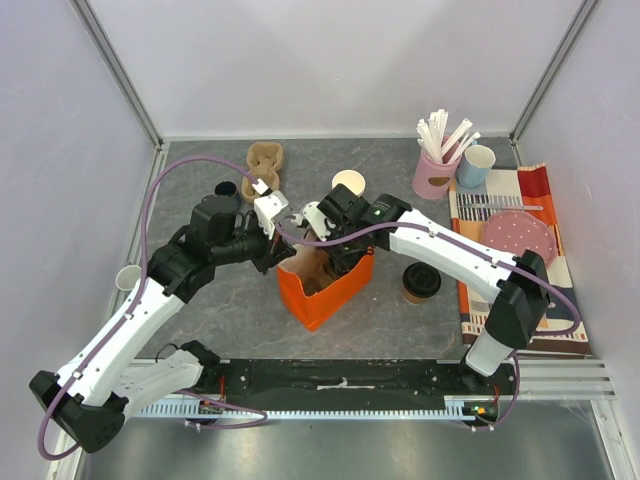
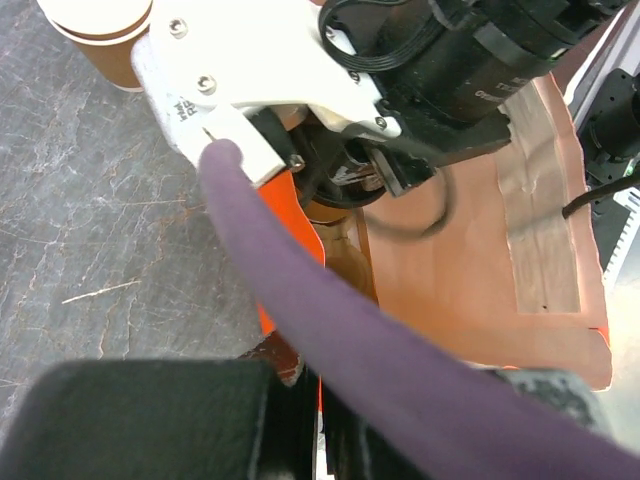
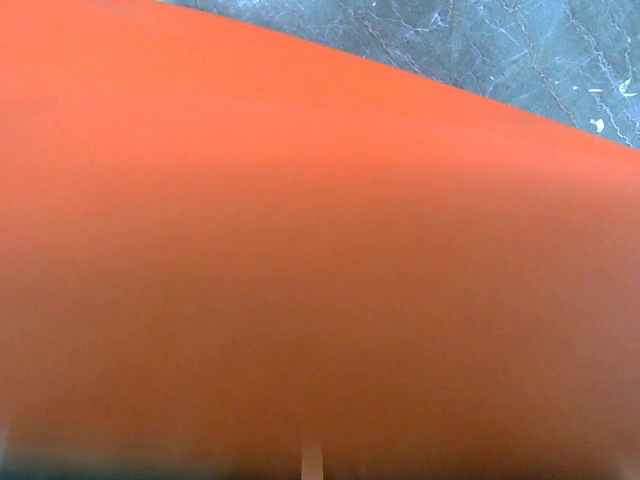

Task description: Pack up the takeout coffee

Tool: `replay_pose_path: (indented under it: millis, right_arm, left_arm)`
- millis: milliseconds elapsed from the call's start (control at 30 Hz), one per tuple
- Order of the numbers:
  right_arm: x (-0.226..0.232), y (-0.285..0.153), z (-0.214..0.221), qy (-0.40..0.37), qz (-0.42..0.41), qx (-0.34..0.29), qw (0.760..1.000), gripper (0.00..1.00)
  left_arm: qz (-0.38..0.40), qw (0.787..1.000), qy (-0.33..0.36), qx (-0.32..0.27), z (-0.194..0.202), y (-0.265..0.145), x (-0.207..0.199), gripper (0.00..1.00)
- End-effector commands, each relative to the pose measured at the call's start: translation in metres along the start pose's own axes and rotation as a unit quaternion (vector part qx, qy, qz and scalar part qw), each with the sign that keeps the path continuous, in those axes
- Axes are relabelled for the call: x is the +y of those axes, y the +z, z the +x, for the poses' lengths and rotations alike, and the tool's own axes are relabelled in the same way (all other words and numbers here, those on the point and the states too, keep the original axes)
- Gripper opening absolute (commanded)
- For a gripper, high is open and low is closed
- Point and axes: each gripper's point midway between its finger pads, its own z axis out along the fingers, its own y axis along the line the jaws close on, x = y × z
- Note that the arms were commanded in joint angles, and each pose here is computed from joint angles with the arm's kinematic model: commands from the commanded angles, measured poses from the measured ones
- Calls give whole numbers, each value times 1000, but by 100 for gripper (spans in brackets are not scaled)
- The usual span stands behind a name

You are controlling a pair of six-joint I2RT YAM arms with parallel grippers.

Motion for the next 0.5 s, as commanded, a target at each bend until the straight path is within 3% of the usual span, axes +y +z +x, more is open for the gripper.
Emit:
replay_pose_path:
  millis: [0,467]
  right_arm:
    - [-6,5,-10,12,12,-17,1000,0]
    - [-4,25,14,21,-16,16,1000,0]
  left_arm:
    - [34,999,3,3,5,2,-12,2]
    - [24,1000,18,3,3,-1,-8,2]
